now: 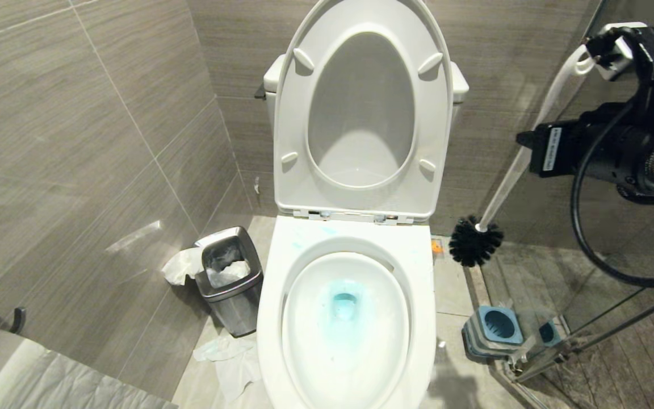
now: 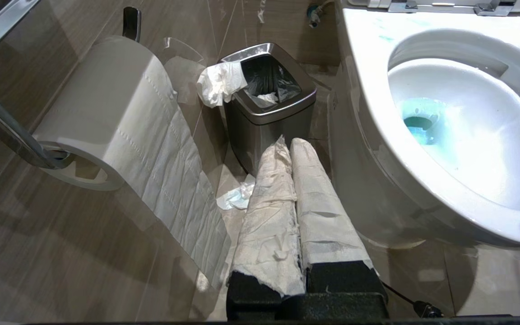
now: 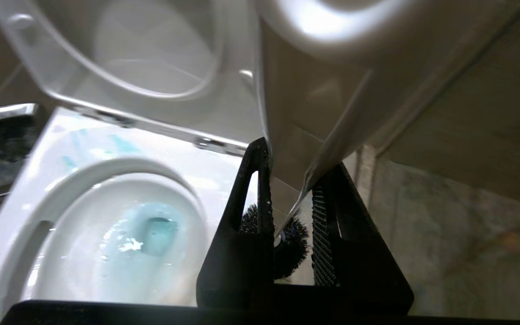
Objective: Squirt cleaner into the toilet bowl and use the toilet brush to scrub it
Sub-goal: Put the toilet brush back
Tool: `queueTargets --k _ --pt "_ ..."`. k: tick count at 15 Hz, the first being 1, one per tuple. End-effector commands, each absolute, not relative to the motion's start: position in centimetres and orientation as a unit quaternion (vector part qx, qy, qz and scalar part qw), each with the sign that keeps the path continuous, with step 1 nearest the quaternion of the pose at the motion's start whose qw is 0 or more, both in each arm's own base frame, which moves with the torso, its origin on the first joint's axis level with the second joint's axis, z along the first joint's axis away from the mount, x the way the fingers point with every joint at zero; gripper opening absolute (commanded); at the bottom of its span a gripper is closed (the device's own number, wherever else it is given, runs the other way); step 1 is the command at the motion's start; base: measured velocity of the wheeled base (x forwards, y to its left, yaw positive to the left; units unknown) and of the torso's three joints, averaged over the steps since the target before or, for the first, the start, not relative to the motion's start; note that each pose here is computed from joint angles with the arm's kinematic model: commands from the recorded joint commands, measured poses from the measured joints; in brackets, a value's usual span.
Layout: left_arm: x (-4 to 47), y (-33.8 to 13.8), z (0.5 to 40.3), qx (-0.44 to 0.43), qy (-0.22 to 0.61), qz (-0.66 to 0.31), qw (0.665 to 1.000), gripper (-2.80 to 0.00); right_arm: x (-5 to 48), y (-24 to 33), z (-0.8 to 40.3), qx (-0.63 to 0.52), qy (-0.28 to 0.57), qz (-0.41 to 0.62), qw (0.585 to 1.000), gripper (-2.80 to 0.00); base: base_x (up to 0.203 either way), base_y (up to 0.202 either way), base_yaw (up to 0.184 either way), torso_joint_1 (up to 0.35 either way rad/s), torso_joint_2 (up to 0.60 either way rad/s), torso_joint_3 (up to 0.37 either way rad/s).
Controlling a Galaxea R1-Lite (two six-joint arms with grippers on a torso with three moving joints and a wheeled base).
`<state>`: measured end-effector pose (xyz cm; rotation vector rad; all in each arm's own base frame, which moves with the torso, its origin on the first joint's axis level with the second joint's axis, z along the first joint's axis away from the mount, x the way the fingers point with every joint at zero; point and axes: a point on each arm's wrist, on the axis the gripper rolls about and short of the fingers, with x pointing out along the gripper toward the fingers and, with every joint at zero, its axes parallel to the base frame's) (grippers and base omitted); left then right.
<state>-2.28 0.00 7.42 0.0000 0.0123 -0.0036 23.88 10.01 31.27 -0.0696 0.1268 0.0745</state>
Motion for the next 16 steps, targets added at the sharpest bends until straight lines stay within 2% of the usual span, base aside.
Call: queueTargets --k 1,9,16 --pt "-2.3 0.0 7.4 0.000 0.007 -0.002 1.000 -2.80 23.1 6.7 31.4 -0.031 0.060 -0.003 0.998 -2.80 0.000 0.000 0.000 0.000 0.00 0.000" --pt "-2.3 0.0 7.4 0.000 0.007 -0.002 1.000 -2.80 23.4 0.2 26.4 -0.023 0.123 -0.085 0.988 -2.80 0.000 0.000 0.000 0.000 0.00 0.000" --pt "-2.3 0.0 7.4 0.000 0.007 -0.002 1.000 -2.80 26.2 -0.9 19.8 -0.021 0.135 -0.102 0.985 -2.80 0.000 0.000 0.000 0.000 0.00 0.000"
